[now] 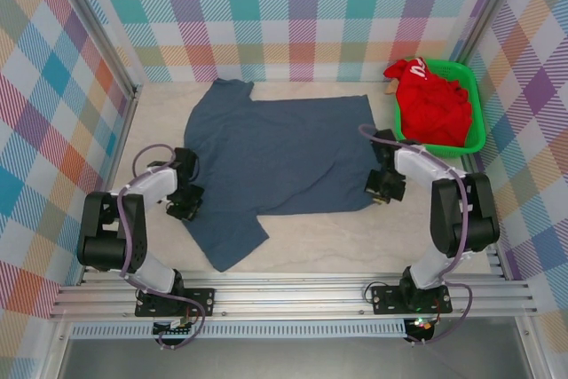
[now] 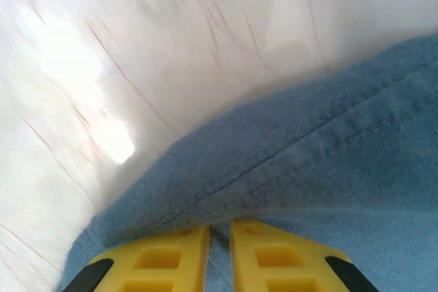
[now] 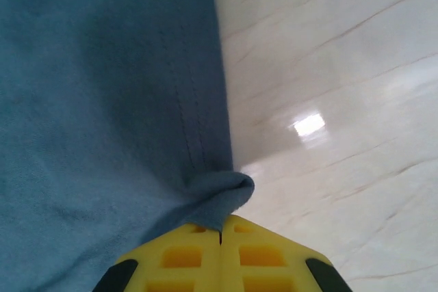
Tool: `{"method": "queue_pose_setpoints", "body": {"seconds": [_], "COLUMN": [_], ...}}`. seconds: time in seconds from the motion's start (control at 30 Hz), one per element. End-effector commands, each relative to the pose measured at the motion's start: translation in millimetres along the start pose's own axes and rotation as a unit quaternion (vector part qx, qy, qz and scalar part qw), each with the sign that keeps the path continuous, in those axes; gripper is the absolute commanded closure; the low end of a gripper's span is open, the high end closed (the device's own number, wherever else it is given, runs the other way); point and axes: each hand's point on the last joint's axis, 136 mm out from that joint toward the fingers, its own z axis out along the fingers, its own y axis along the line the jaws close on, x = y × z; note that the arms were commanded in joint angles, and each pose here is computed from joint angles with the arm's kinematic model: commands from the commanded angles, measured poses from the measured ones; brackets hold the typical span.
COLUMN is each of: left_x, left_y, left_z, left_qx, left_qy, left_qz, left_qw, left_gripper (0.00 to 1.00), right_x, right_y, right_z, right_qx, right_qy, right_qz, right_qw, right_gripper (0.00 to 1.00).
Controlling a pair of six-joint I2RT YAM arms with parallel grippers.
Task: Fold and stack the t-shirts
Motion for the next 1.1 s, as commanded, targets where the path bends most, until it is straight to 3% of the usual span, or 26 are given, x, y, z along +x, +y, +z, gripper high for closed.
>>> {"method": "queue_pose_setpoints", "body": {"seconds": [0.0,0.23,0.67,0.83,0.97,1.03,1.07], "left_x": [-27,-35,-36,-38,-47,-49,-49], "left_y": [25,10,8,1,-10,-17,-21], "left_z": [1,1,-10,-14,-39,-56,-64], "left_qx": [-0.05,-0.047,-0.032,-0.022,-0.009,0.004,0.01], "left_qy": [-0.034,-0.032,-0.036,-0.038,-0.071,-0.083,-0.085], "left_qz": [0.038,0.082,0.101,0.106,0.123,0.128,0.13], "left_qw": [0.997,0.995,0.994,0.993,0.99,0.988,0.988], "left_gripper": [0.83,0.82,0.82,0.82,0.77,0.72,0.71], "right_x": [25,24,68,65,53,43,37], "right_y": [14,-10,-13,-19,-35,-31,-23], "right_z": [1,10,11,-11,-33,-39,-41], "right_qx": [-0.013,0.032,0.003,0.011,0.037,0.021,0.0], "right_qy": [0.039,0.04,0.104,0.076,0.02,-0.009,-0.02], "right_qz": [0.0,0.012,0.072,0.078,0.082,0.081,0.077], "right_qw": [0.999,0.999,0.992,0.994,0.996,0.996,0.997], "right_gripper": [1.0,1.0,1.0,0.79,0.64,0.61,0.67]}}
